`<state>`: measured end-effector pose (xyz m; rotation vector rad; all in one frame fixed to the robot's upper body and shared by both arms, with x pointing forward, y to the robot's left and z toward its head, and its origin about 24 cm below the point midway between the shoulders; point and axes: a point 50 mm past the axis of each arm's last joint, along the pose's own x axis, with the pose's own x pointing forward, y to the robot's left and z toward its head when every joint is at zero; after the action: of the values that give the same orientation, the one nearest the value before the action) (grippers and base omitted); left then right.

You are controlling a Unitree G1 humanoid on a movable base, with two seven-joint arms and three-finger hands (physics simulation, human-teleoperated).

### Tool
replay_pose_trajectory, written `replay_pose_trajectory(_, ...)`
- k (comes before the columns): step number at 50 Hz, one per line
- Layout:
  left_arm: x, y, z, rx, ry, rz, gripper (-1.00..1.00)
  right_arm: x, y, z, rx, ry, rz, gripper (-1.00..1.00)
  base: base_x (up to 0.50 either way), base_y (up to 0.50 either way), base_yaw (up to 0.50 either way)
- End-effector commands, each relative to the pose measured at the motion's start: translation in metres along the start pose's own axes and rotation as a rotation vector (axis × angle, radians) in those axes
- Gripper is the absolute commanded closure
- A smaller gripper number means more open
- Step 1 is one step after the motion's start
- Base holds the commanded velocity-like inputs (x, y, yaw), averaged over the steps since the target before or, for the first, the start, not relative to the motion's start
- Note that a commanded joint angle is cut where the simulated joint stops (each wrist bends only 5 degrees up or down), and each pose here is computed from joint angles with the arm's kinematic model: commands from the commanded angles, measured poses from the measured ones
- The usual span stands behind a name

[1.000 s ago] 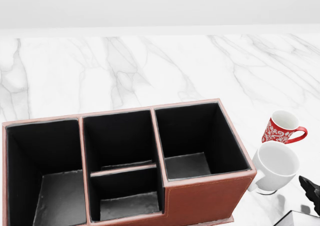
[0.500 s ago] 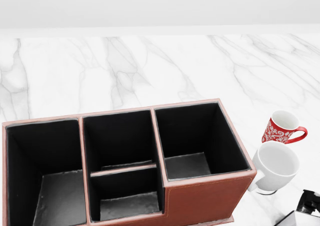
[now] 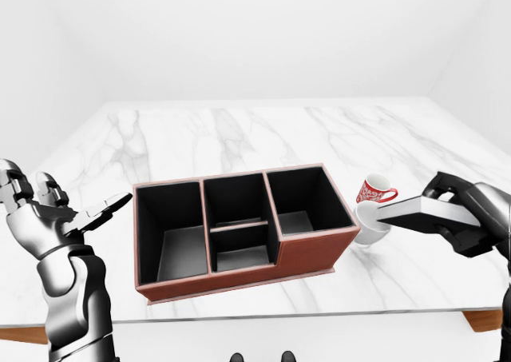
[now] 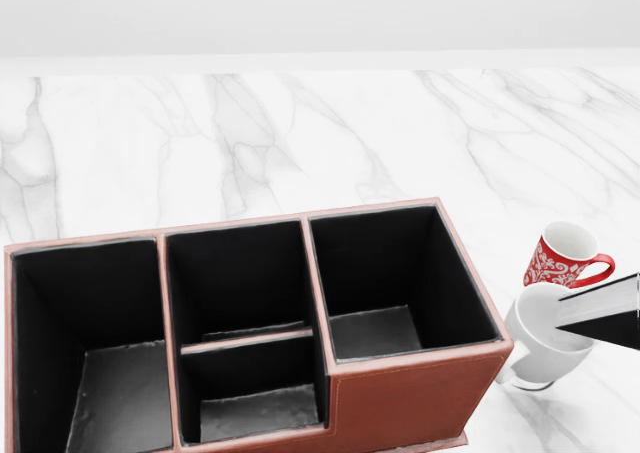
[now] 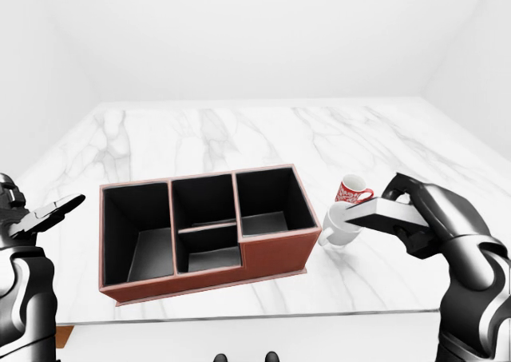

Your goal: Pick up the book and place it in the right compartment of the caddy.

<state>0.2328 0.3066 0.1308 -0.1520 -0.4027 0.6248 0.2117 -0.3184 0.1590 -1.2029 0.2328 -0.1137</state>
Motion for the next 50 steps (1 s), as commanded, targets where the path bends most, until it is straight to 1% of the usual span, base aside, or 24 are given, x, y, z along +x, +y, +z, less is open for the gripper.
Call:
replay_pose_trajectory(1,0.000,0.000,-0.002,0.002,0.000,0.001,-1.00,-0.031,-0.082,0.036,-0.066,-0.177,-0.330,1.00,0.00,0.00,0.00)
replay_pose_trajectory(2,0.000,0.000,-0.002,0.002,0.000,0.000,-1.00,-0.038,-0.090,0.037,-0.080,-0.187,-0.366,1.00,0.00,0.00,0.00)
replay_pose_trajectory(5,-0.001,0.000,0.000,0.003,0.000,0.000,-1.00,-0.048,-0.100,0.039,-0.103,-0.198,-0.416,1.00,0.00,0.00,0.00)
replay_pose_trajectory(7,-0.002,0.000,0.001,0.004,0.000,-0.001,-1.00,-0.058,-0.113,0.043,-0.131,-0.216,-0.470,1.00,0.00,0.00,0.00)
replay_pose_trajectory(12,-0.003,-0.001,0.003,0.003,0.000,-0.001,-1.00,-0.065,-0.126,0.052,-0.163,-0.260,-0.518,1.00,0.00,0.00,0.00)
replay_pose_trajectory(14,-0.003,-0.001,0.005,0.004,0.000,-0.001,-1.00,-0.067,-0.142,0.073,-0.202,-0.363,-0.566,1.00,0.00,0.00,0.00)
replay_pose_trajectory(16,-0.003,-0.001,0.005,0.003,0.000,-0.002,-1.00,-0.068,-0.151,0.086,-0.238,-0.422,-0.576,1.00,0.00,0.00,0.00)
replay_pose_trajectory(21,-0.003,-0.001,0.008,0.004,-0.002,-0.001,-1.00,-0.053,-0.178,0.124,-0.278,-0.575,-0.533,1.00,0.00,0.00,0.00)
replay_pose_trajectory(23,-0.003,-0.001,0.007,0.004,-0.001,-0.002,-1.00,-0.043,-0.185,0.137,-0.269,-0.618,-0.507,1.00,0.00,0.00,0.00)
replay_pose_trajectory(25,-0.003,-0.002,0.006,0.004,0.000,-0.004,-1.00,-0.031,-0.187,0.145,-0.258,-0.627,-0.485,1.00,0.00,0.00,0.00)
replay_pose_trajectory(26,-0.003,-0.003,0.006,0.002,0.000,-0.008,-1.00,-0.022,-0.191,0.157,-0.231,-0.653,-0.480,1.00,0.00,0.00,0.00)
replay_pose_trajectory(30,-0.003,-0.002,0.005,-0.001,0.002,-0.008,-1.00,-0.005,-0.194,0.177,-0.176,-0.672,-0.484,1.00,0.00,0.00,0.00)
replay_pose_trajectory(31,-0.002,-0.002,0.004,-0.001,0.003,-0.007,-1.00,0.001,-0.193,0.187,-0.162,-0.684,-0.473,1.00,0.00,0.00,0.00)
replay_pose_trajectory(33,-0.002,-0.002,0.003,0.000,0.003,-0.008,-1.00,0.012,-0.191,0.196,-0.133,-0.678,-0.458,1.00,0.00,0.00,0.00)
replay_pose_trajectory(34,-0.002,-0.002,0.002,0.001,0.003,-0.009,-1.00,0.019,-0.188,0.204,-0.113,-0.688,-0.433,1.00,0.00,0.00,0.00)
replay_pose_trajectory(35,-0.002,-0.002,0.002,0.001,0.003,-0.009,-1.00,0.020,-0.189,0.204,-0.105,-0.683,-0.438,1.00,0.00,0.00,0.00)
replay_pose_trajectory(37,-0.001,-0.002,0.001,0.002,0.004,-0.010,-1.00,0.033,-0.180,0.220,-0.080,-0.699,-0.382,1.00,0.00,0.00,0.00)
replay_pose_trajectory(39,-0.001,-0.002,0.000,0.002,0.003,-0.010,-1.00,0.039,-0.175,0.228,-0.060,-0.704,-0.359,1.00,0.00,0.00,0.00)
replay_pose_trajectory(40,0.000,-0.002,0.000,0.001,0.004,-0.009,-1.00,0.044,-0.171,0.238,-0.033,-0.729,-0.326,1.00,0.00,0.00,0.00)
replay_pose_trajectory(41,0.000,-0.002,-0.001,0.001,0.004,-0.009,-1.00,0.045,-0.171,0.239,-0.028,-0.728,-0.324,1.00,0.00,0.00,0.00)
replay_pose_trajectory(42,0.000,-0.001,-0.002,0.001,0.005,-0.009,-1.00,0.049,-0.166,0.247,-0.010,-0.750,-0.291,1.00,0.00,0.00,0.00)
replay_pose_trajectory(45,0.001,-0.001,-0.004,0.000,0.007,-0.009,-1.00,0.056,-0.158,0.258,0.008,-0.764,-0.242,1.00,0.00,0.00,0.00)
replay_pose_trajectory(50,0.002,0.001,-0.005,-0.003,0.007,-0.005,-1.00,0.063,-0.143,0.267,0.008,-0.766,-0.189,1.00,0.00,0.00,0.00)
